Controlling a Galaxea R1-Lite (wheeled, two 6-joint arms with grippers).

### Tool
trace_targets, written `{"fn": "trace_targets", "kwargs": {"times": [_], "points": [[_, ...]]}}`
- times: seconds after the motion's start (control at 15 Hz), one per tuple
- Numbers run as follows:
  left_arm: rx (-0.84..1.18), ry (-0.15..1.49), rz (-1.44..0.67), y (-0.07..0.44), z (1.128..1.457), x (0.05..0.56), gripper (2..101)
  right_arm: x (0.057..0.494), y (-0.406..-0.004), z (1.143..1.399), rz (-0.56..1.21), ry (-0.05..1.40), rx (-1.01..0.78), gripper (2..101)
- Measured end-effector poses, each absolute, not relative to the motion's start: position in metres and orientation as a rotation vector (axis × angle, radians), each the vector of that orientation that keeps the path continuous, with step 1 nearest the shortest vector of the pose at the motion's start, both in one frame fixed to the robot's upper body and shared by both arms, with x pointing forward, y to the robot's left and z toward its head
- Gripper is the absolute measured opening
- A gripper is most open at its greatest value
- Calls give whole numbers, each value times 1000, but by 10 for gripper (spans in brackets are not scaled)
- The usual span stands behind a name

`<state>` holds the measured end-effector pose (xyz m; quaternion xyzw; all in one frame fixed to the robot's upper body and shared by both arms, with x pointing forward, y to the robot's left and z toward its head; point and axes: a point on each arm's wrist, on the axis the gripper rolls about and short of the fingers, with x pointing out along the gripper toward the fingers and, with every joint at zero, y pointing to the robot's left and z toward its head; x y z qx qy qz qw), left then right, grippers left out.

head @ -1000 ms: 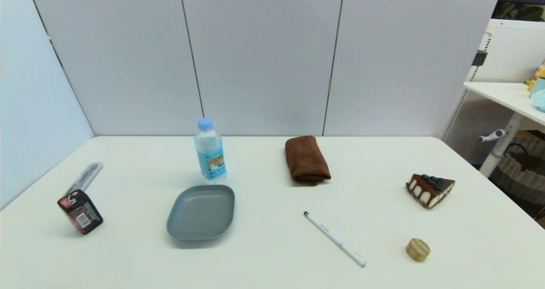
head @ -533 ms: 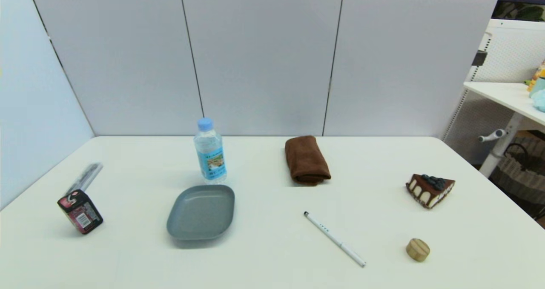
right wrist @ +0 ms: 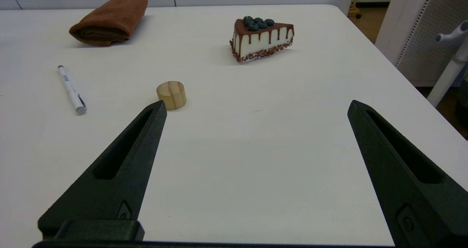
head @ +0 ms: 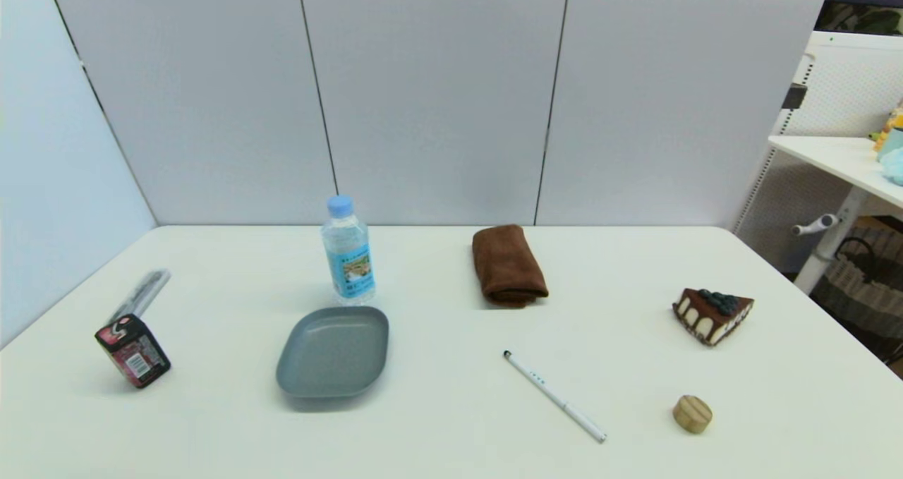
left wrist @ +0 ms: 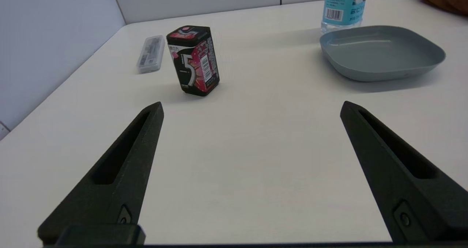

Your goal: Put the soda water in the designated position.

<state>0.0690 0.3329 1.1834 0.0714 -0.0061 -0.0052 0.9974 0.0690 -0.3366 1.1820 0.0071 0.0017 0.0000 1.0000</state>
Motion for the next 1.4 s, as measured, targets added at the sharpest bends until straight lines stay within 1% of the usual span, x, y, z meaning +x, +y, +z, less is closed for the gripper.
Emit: {"fn": "trace_targets", "kwargs": {"times": [0.67, 0.93, 1.4], "points": [[139, -14, -12, 333, 1184, 69, 978, 69, -337, 1182, 0, 3, 15, 980], [61, -6, -4, 333, 1183, 69, 978, 69, -337, 1182, 0, 3, 15, 980], [90, -7, -5, 333, 1183, 69, 978, 69, -337, 1182, 0, 3, 14, 980]]}}
